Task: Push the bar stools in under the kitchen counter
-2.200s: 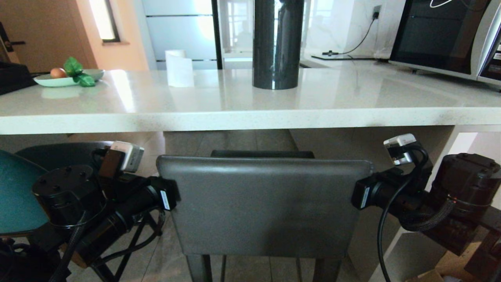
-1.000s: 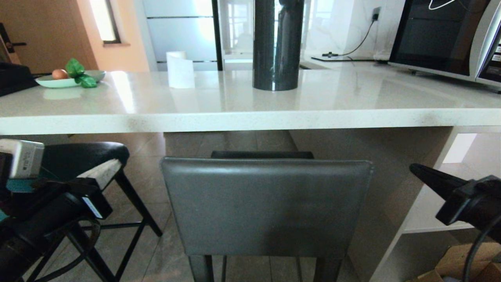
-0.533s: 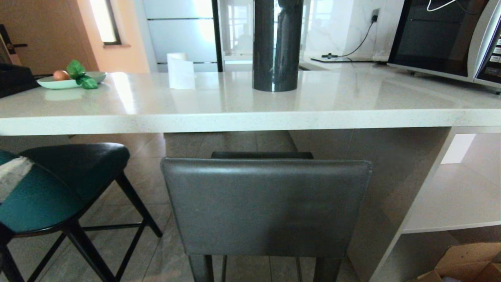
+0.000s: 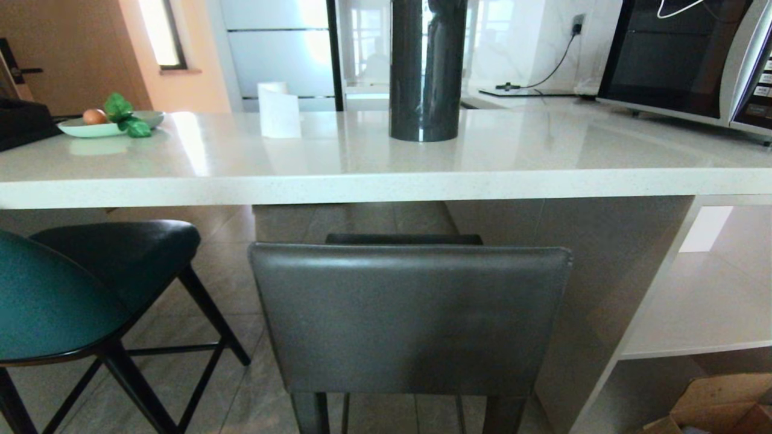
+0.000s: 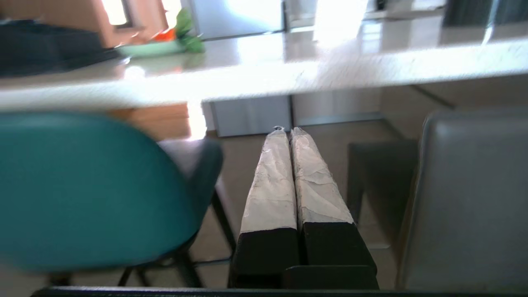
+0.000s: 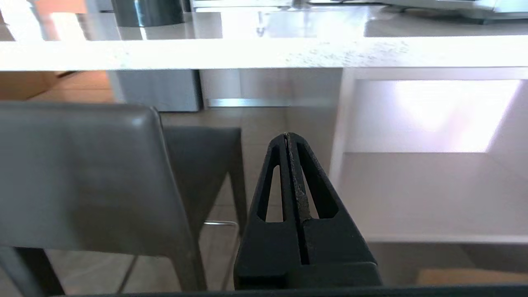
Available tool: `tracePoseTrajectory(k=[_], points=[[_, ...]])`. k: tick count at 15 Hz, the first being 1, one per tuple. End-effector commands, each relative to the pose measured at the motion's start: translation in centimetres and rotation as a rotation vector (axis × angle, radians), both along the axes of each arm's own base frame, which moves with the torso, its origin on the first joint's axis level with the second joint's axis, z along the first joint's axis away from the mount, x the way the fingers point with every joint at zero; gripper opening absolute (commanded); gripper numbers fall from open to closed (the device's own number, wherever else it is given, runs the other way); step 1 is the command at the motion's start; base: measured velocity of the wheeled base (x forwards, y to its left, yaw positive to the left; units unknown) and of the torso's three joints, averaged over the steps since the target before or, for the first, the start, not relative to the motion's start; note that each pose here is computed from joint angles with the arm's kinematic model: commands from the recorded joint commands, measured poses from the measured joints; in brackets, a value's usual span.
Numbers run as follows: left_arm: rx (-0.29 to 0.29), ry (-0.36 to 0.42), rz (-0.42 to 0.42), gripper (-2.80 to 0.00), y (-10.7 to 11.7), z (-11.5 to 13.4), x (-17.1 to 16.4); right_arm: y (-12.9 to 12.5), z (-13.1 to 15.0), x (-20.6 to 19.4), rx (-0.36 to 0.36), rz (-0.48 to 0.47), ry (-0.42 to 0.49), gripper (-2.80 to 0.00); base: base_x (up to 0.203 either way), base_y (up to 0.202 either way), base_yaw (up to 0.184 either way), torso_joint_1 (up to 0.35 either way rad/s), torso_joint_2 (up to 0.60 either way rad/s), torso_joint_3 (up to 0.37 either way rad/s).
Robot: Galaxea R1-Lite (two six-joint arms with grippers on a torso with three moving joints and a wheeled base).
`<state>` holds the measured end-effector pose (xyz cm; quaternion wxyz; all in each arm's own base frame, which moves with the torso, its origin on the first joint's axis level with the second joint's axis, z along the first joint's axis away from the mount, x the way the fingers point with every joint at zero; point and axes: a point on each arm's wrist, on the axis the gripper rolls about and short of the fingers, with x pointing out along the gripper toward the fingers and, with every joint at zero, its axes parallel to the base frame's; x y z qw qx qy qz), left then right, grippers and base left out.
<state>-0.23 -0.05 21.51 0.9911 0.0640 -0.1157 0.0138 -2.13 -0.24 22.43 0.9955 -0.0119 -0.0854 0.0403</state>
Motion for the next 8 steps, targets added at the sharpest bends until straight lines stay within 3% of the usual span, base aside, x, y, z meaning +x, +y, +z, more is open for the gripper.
tracePoseTrajectory(k=[1,5,8], points=[[0.007,-0.035,0.012,-2.80,-0.1,-2.6,-2.4,0.1,-1.6,-2.5,-0.013,-0.017,-0.075,-2.80,0.000,0.000,0.000,0.000,0.00,0.000],[0.037,-0.008,-0.059,-2.80,-0.2,-8.3,-3.5,0.4,-6.2,-5.0,-0.064,0.014,-0.049,-2.80,0.000,0.000,0.000,0.000,0.00,0.000],[0.053,0.117,-0.059,-2.80,-0.1,-12.8,-2.1,0.5,-10.4,-2.5,-0.097,0.036,0.110,-2.80,0.000,0.000,0.000,0.000,0.00,0.000]])
